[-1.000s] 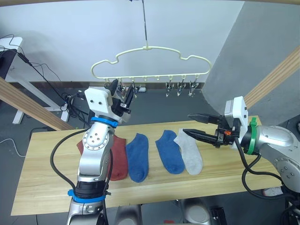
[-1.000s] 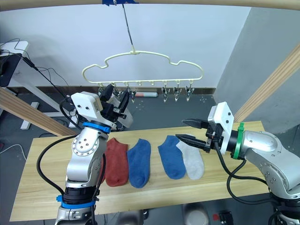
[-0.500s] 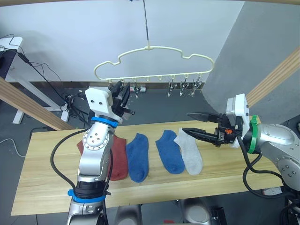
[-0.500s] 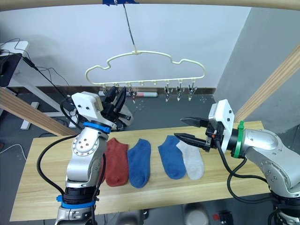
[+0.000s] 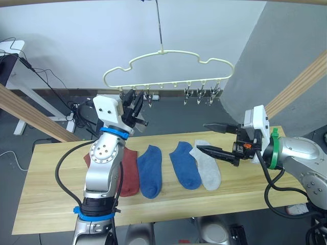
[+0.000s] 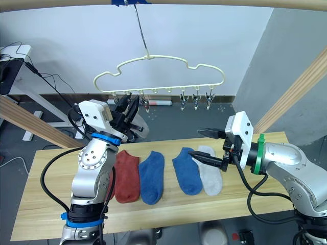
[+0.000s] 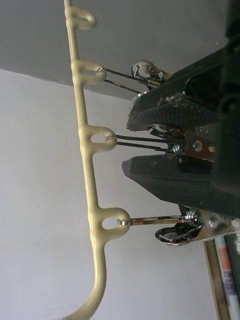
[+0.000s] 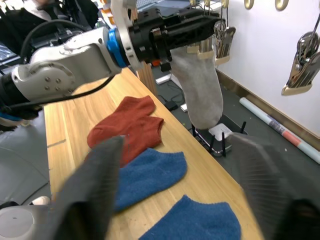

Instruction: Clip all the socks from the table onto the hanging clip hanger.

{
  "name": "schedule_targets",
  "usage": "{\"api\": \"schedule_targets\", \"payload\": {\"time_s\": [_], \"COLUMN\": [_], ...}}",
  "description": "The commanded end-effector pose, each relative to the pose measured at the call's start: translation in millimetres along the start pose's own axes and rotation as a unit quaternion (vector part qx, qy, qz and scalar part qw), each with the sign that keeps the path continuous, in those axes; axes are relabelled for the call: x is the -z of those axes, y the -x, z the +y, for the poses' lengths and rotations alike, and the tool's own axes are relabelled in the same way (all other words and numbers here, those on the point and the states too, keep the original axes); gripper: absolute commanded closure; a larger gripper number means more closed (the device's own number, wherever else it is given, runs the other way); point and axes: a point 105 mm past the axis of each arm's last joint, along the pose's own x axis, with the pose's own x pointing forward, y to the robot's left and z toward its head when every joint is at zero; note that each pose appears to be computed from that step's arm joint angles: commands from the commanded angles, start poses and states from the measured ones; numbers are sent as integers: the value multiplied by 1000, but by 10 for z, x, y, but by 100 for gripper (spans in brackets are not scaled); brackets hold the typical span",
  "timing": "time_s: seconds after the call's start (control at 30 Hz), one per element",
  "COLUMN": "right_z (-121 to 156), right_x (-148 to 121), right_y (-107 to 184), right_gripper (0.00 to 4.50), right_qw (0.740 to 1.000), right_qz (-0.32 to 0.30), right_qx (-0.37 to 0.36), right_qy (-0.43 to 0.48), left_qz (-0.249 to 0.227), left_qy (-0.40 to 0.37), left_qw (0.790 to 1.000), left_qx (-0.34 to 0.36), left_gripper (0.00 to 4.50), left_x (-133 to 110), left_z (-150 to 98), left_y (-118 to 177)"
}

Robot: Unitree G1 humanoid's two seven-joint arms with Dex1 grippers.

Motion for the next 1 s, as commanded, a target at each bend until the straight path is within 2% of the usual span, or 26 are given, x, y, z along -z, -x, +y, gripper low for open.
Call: {"api": "schedule_targets", "payload": {"time_s": [0.03,0.2,0.37,0.43,0.5,0.77,1.0], "right_z": [64,48,-80,-163,-250,-227,-302], "right_x": [-60,102,430,647,977,1709,2038], "right_y": [-10,-46,-86,-105,-119,-293,-277], "right_gripper": [0,0,0,0,0,0,0], "right_qw": [1000,1000,994,985,970,945,924], "right_qz": [-12,11,58,92,138,195,208], "right_qx": [-7,15,90,140,197,264,320], "right_qy": [19,17,22,36,43,10,-36], "left_qz": [-27,-28,-19,-16,-12,-4,9], "left_qy": [28,83,116,117,125,154,168], "left_qw": [999,996,992,991,989,983,980], "left_qx": [12,34,55,66,78,98,104], "left_gripper": [386,386,386,386,386,386,386], "left_x": [-184,-281,-350,-376,-401,-469,-465], "left_z": [0,2,1,0,-22,-58,-55], "left_y": [7,-6,3,11,13,-5,10]}}
